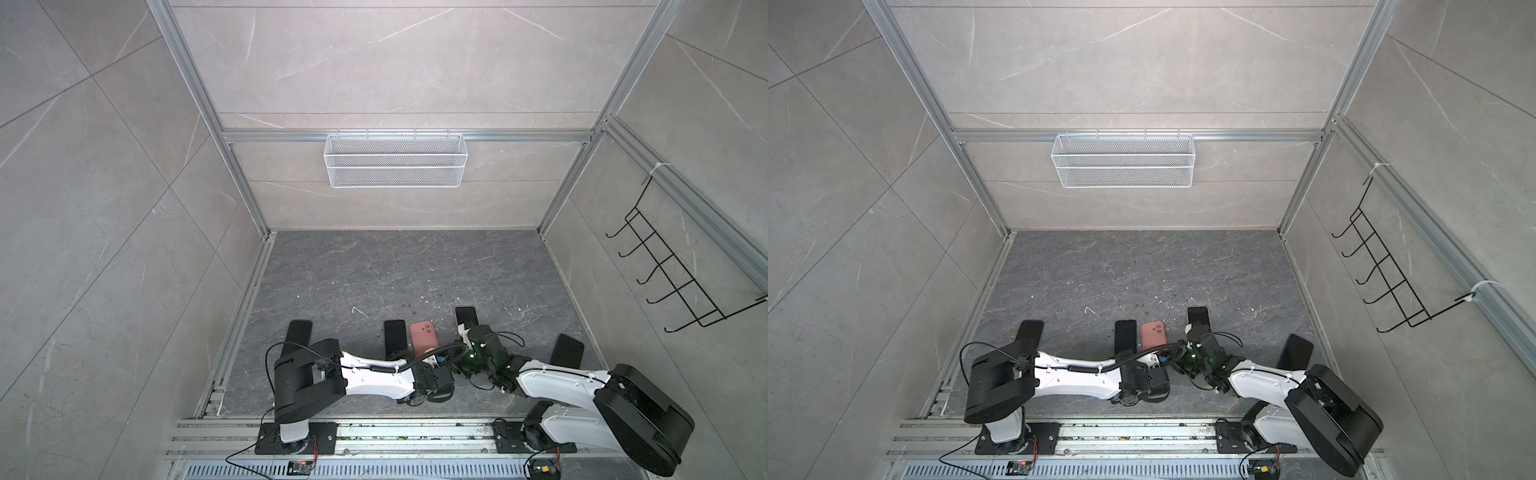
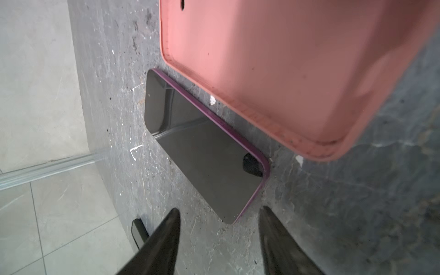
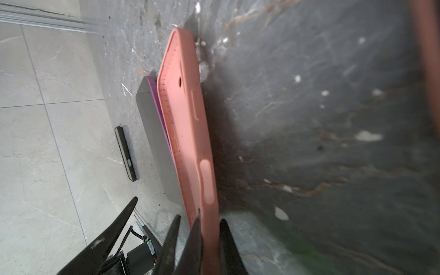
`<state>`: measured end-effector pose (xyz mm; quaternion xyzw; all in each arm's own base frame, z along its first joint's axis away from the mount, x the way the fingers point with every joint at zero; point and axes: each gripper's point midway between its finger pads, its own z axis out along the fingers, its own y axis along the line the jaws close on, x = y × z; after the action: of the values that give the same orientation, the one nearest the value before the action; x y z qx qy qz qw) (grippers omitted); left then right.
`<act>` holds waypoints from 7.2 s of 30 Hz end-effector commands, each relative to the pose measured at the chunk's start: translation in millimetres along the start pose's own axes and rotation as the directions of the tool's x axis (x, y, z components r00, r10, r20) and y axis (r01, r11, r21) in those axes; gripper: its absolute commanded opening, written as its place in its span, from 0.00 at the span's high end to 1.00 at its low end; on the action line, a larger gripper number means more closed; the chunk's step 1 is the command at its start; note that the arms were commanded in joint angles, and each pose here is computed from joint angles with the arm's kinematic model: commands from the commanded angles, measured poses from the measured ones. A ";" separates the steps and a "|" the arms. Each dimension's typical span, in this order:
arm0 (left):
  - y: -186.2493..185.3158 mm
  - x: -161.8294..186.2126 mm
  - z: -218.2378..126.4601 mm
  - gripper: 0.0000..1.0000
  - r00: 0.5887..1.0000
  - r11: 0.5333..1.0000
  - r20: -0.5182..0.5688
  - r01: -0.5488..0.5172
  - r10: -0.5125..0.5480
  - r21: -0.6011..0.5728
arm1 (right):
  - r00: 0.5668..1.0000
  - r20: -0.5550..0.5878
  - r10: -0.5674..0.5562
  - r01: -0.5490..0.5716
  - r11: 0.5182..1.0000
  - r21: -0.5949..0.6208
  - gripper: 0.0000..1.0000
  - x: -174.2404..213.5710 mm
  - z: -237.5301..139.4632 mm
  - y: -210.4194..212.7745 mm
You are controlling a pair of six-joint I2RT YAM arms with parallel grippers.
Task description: Take the phone out of the phone case
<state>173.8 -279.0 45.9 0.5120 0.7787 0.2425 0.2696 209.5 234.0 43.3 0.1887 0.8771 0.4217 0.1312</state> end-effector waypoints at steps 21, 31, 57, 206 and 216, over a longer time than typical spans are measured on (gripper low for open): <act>118.9 39.8 -79.3 0.00 0.549 0.543 0.065 0.791 -0.833 0.282 | 0.998 0.060 -0.005 0.005 1.000 0.003 0.95 4.0 36.9 -0.8; 122.3 50.8 -81.3 0.00 0.494 0.484 0.035 0.832 -0.869 0.271 | 0.999 0.042 -0.017 0.017 1.000 -0.001 0.75 37.0 67.6 17.8; 115.1 -0.5 -109.1 0.00 0.352 0.336 0.095 0.727 -0.931 0.599 | 0.846 0.047 -0.531 0.352 0.623 0.699 0.00 -36.7 -125.2 -13.1; 280.8 -62.7 -94.3 1.00 -0.666 -0.516 -0.373 0.020 -0.646 0.856 | 0.957 0.232 -0.176 0.280 0.778 -0.562 0.23 -9.5 -93.2 196.1; 271.2 -66.4 -86.2 1.00 -0.655 -0.551 -0.419 -0.006 -0.629 0.835 | 0.956 0.249 -0.156 0.279 0.749 -0.601 0.38 -13.9 -85.2 202.3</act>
<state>322.7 -257.9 259.7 -0.3186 0.5985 -0.6233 0.3895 233.0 285.3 242.0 0.0708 0.7105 0.6338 0.2974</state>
